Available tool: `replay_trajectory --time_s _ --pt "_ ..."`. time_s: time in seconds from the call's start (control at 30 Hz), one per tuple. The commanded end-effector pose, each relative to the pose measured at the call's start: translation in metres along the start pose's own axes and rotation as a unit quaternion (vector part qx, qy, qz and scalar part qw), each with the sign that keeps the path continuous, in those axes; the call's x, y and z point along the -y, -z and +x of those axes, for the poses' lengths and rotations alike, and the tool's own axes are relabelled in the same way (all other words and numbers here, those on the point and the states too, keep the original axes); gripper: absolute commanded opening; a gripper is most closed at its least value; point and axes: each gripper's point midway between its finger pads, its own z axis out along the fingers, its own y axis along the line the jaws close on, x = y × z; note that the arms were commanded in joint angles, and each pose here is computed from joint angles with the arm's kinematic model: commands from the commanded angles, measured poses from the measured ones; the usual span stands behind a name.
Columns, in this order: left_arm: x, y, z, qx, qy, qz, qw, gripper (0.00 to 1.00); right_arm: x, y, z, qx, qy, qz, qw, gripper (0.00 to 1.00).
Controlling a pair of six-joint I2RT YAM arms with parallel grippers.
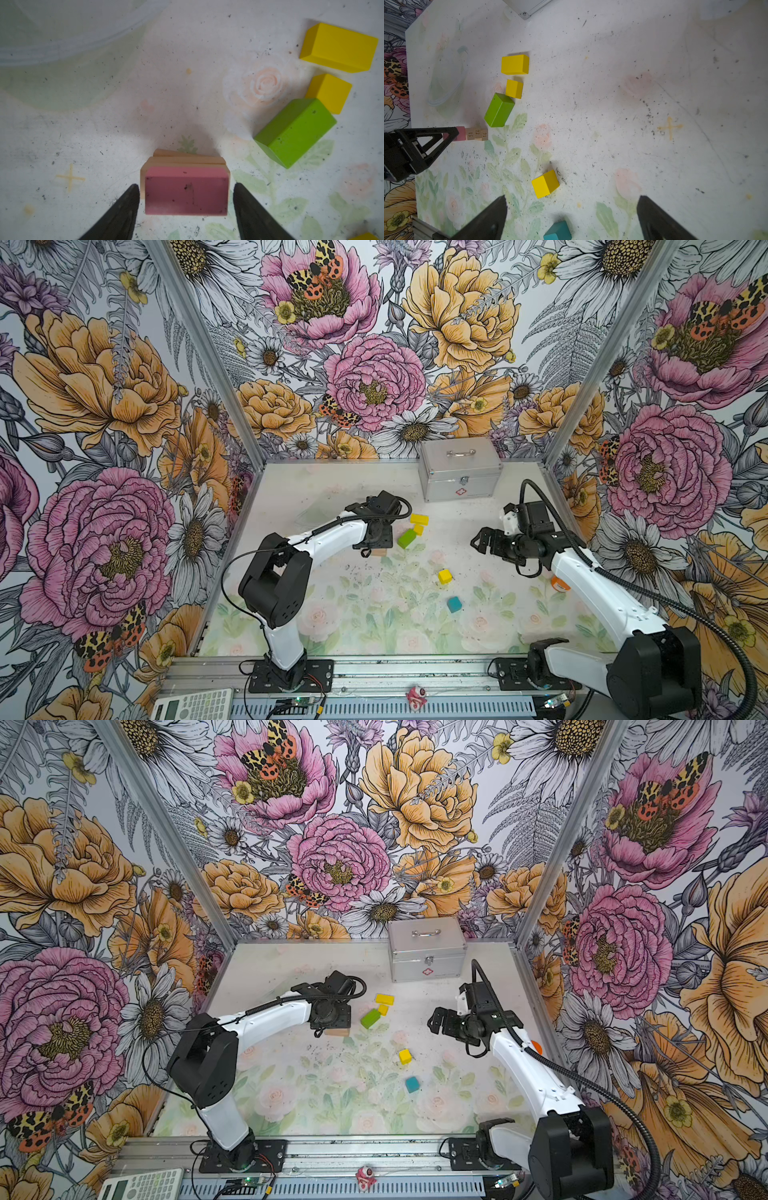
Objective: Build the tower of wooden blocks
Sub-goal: 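Open the left gripper to release the pink block on the stack, then draw the left arm back while the right gripper reaches toward the yellow blocks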
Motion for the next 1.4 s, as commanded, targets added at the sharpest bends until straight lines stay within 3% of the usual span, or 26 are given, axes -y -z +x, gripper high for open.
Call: replay_trajectory --time_s 0.0,0.2,0.37,0.57,0.67,0.87,1.1,1.37 --pt "0.003 0.015 -0.009 0.02 0.019 0.024 0.999 0.8 -0.003 -0.001 -0.006 0.008 0.01 -0.011 1.0 1.0" --pt "0.011 0.033 -0.013 0.037 0.011 0.042 0.998 0.83 -0.004 0.0 -0.006 0.01 0.012 -0.013 1.0 1.0" --pt "0.009 0.071 -0.023 0.083 0.02 0.054 0.995 0.84 -0.005 0.001 -0.007 0.011 0.013 -0.014 1.0 1.0" --pt "-0.016 0.119 -0.019 0.142 0.053 0.073 0.986 0.98 -0.009 0.008 -0.008 0.015 0.019 -0.009 1.0 1.0" --pt "-0.032 0.132 -0.007 0.154 0.065 0.084 0.982 0.99 -0.015 0.01 -0.008 0.015 0.031 0.001 0.999 1.0" --pt "-0.06 0.143 0.023 0.171 0.099 0.102 0.975 0.99 -0.035 0.009 -0.005 0.008 0.067 0.029 0.997 1.0" --pt "-0.085 0.144 0.049 0.186 0.127 0.114 0.968 0.99 -0.047 -0.001 -0.008 0.005 0.063 0.061 0.996 1.0" --pt "-0.09 0.144 0.052 0.188 0.111 0.119 0.969 0.99 -0.083 -0.022 -0.03 0.017 0.09 0.115 0.989 1.0"
